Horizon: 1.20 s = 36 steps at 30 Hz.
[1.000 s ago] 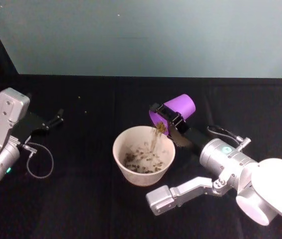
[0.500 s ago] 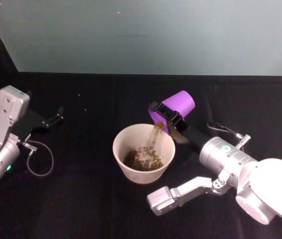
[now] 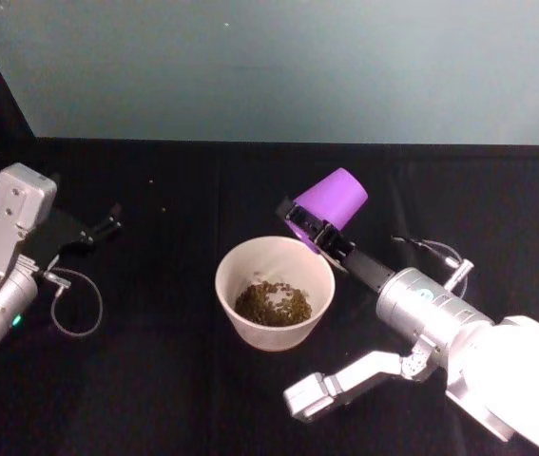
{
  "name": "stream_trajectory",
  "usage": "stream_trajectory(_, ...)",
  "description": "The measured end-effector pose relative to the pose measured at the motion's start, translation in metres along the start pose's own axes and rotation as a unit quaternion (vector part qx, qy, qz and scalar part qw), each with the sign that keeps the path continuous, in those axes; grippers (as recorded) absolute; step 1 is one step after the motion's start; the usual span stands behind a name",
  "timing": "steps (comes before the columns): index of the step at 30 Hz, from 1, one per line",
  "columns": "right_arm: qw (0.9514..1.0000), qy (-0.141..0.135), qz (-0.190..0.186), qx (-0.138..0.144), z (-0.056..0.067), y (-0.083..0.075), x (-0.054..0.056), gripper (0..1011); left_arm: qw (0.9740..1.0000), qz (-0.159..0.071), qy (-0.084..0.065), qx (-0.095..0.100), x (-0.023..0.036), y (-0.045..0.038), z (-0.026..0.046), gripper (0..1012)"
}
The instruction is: Pick up the cup and pour the mung beans from the cup into the bowl.
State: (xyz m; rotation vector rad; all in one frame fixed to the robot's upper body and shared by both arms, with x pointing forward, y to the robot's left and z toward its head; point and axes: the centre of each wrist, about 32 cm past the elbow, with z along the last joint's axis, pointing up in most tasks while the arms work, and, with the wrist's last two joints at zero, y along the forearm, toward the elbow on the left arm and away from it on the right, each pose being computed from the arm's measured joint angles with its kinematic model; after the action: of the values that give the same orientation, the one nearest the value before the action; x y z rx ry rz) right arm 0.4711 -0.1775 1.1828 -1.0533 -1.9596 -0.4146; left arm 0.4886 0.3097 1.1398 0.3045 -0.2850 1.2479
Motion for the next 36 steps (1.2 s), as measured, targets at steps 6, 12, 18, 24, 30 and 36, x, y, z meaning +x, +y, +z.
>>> stream_trajectory(6,0.9989,-0.045,-0.01,-0.007,0.006,0.0,0.0,756,1.0,0.0,0.0,0.0,0.0,0.0,0.0,1011)
stream_trajectory(12,0.9989,-0.039,-0.022,-0.01,0.008,-0.002,-0.002,756,1.0,0.0,0.0,0.0,0.0,0.0,0.0,1011)
stream_trajectory(18,0.9969,0.062,-0.046,-0.019,0.001,-0.007,-0.008,756,1.0,0.0,0.0,0.0,0.0,0.0,0.0,1011)
stream_trajectory(24,0.964,0.25,-0.087,-0.028,-0.016,-0.02,-0.024,756,1.0,0.0,0.0,0.0,0.0,0.0,0.0,1011)
stream_trajectory(30,0.878,0.461,-0.121,-0.046,-0.029,-0.032,-0.051,756,1.0,0.0,0.0,0.0,0.0,0.0,0.0,1011)
stream_trajectory(36,0.7428,0.656,-0.126,-0.047,-0.034,-0.043,-0.074,756,1.0,0.0,0.0,0.0,0.0,0.0,0.0,1011)
